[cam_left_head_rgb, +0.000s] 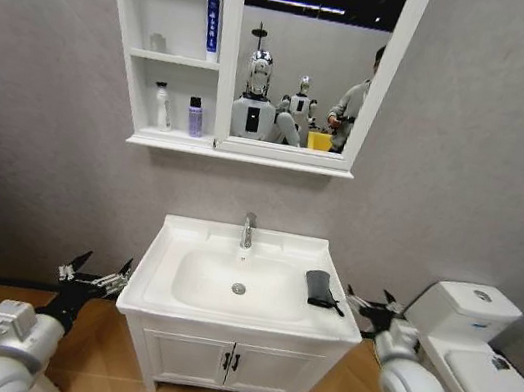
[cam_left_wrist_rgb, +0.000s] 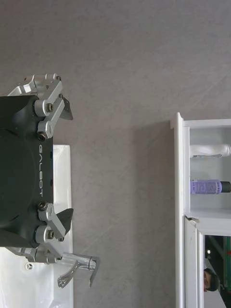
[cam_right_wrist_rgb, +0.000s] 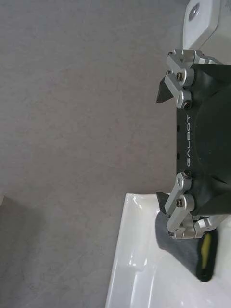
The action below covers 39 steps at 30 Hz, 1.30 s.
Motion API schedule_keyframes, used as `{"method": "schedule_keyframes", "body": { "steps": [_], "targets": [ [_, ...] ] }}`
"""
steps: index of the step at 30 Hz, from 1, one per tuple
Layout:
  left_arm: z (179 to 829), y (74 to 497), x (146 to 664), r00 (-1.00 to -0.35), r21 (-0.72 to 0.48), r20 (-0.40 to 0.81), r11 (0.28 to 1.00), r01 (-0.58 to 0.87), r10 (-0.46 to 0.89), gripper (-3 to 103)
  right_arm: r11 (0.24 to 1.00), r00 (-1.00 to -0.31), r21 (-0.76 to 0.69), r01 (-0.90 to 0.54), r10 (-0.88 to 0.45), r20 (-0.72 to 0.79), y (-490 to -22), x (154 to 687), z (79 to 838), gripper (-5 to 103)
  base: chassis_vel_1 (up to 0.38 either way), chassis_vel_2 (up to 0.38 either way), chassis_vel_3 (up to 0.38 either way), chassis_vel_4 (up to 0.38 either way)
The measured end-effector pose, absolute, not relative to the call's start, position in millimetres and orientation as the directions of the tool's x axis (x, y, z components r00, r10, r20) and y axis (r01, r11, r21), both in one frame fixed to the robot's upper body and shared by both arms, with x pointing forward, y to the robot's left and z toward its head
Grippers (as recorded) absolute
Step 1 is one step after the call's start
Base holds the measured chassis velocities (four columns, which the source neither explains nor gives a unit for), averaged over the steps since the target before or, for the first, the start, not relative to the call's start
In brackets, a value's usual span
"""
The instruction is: Move facial cleanser and shampoo from washbasin to cabinet, then wipe washbasin with towel.
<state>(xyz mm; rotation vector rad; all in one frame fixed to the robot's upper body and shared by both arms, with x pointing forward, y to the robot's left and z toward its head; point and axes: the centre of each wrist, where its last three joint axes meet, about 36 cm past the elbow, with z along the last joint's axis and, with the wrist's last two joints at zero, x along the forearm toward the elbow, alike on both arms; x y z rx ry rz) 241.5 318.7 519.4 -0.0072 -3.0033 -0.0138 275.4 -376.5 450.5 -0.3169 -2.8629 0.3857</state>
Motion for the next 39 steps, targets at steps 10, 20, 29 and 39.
{"method": "schedule_keyframes", "body": {
  "steps": [10,20,29,39],
  "targets": [
    [519,319,242,-0.99,0.009,0.138,1.0,0.005,0.004,100,0.915,-0.919,-0.294,0.277,0.341,0.196,-359,153,484,100,0.0,0.0,0.0,0.0],
    [519,319,242,-0.99,0.009,0.138,1.0,0.005,0.004,100,0.908,-0.916,-0.275,0.316,0.368,0.16,-351,142,489,100,0.0,0.0,0.0,0.0],
    [519,319,242,-0.99,0.009,0.138,1.0,0.005,0.004,100,0.909,-0.916,-0.272,0.316,0.367,0.161,-351,143,486,100,0.0,0.0,0.0,0.0],
    [519,319,242,-0.99,0.009,0.138,1.0,0.005,0.004,100,0.909,-0.916,-0.271,0.316,0.367,0.163,-352,144,485,100,0.0,0.0,0.0,0.0]
  ]
}}
